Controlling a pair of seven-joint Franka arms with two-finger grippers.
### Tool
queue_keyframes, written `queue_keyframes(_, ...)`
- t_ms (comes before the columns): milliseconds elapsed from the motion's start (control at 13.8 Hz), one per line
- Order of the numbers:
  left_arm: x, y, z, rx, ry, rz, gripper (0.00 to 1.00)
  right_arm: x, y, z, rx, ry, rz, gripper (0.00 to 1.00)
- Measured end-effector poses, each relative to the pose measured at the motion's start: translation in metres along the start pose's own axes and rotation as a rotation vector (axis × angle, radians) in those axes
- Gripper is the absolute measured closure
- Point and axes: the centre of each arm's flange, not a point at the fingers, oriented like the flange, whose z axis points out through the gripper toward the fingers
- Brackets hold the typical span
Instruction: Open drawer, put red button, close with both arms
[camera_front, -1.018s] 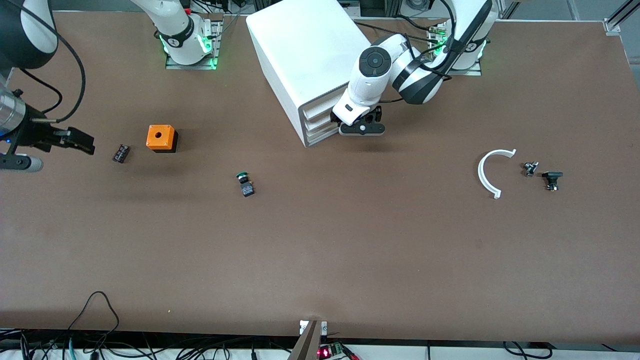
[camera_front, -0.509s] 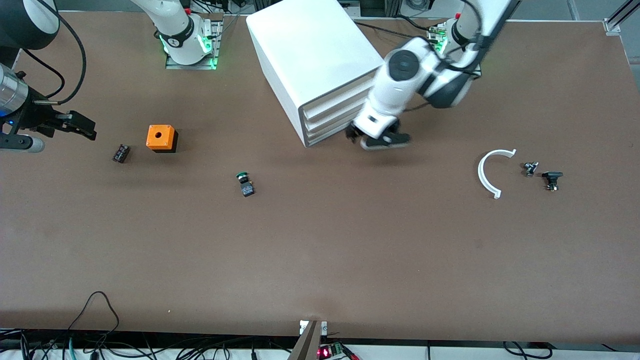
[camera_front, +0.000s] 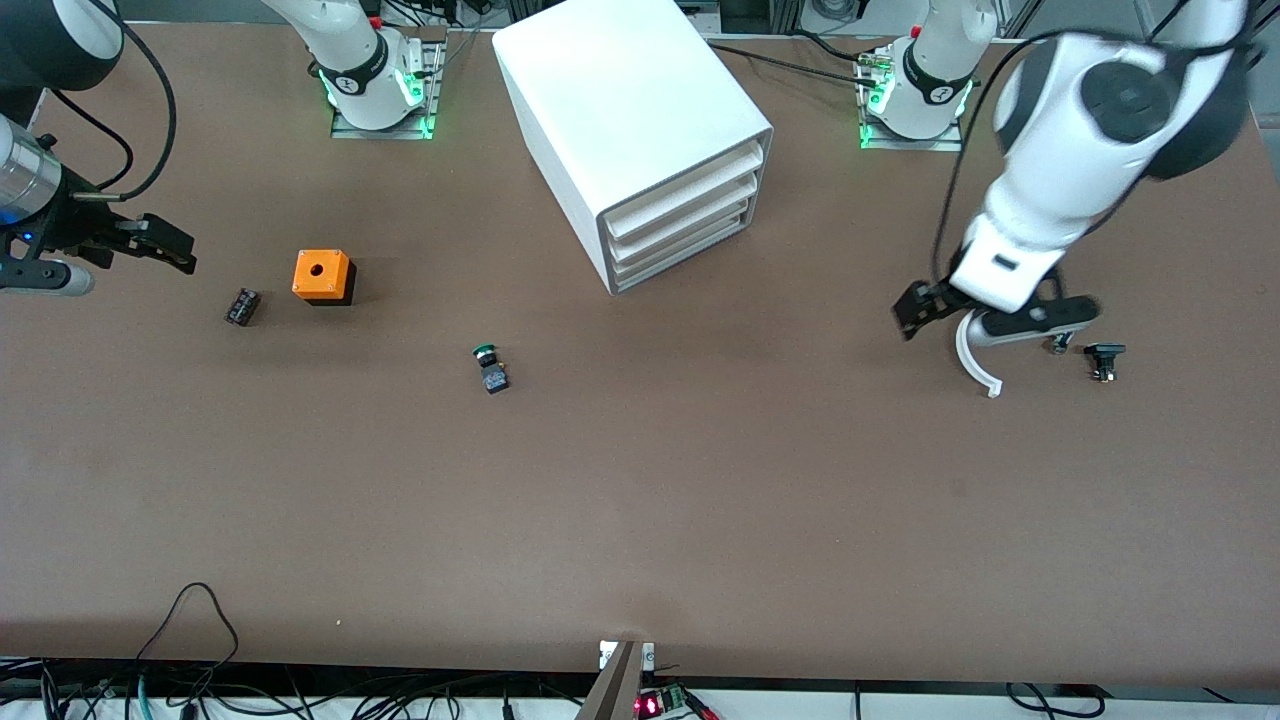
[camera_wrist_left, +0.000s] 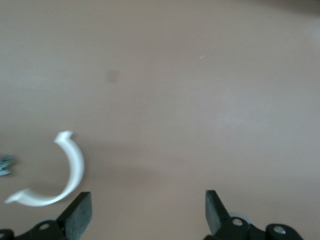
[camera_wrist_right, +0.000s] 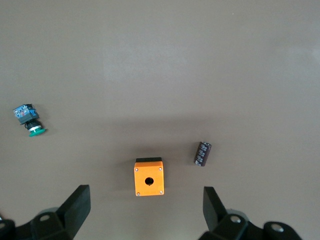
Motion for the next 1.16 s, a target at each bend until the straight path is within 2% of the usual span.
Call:
queue_keyframes(218,-0.006,-0.06,-0.069,0.024,-0.082,0.063,0.0,-0.008,0.001,-0.003,0.004,0.016,0.0,0.0)
queue_keyframes(436,-0.011,-0.105,-0.085,0.017,-0.129,0.086,0.0,-0.005,0.001,-0.011,0.004,0.045,0.001,0.0)
queue_keyframes(727,-0.008,-0.101,-0.085,0.014,-0.132,0.119,0.0,-0.003,0.003,-0.023,0.005,0.065,0.004,0.0)
queue_keyframes(1164,-0.005,-0.095,-0.088,0.012,-0.124,0.129,0.0,-0.007,0.007,-0.042,0.004,0.046,0.008,0.0)
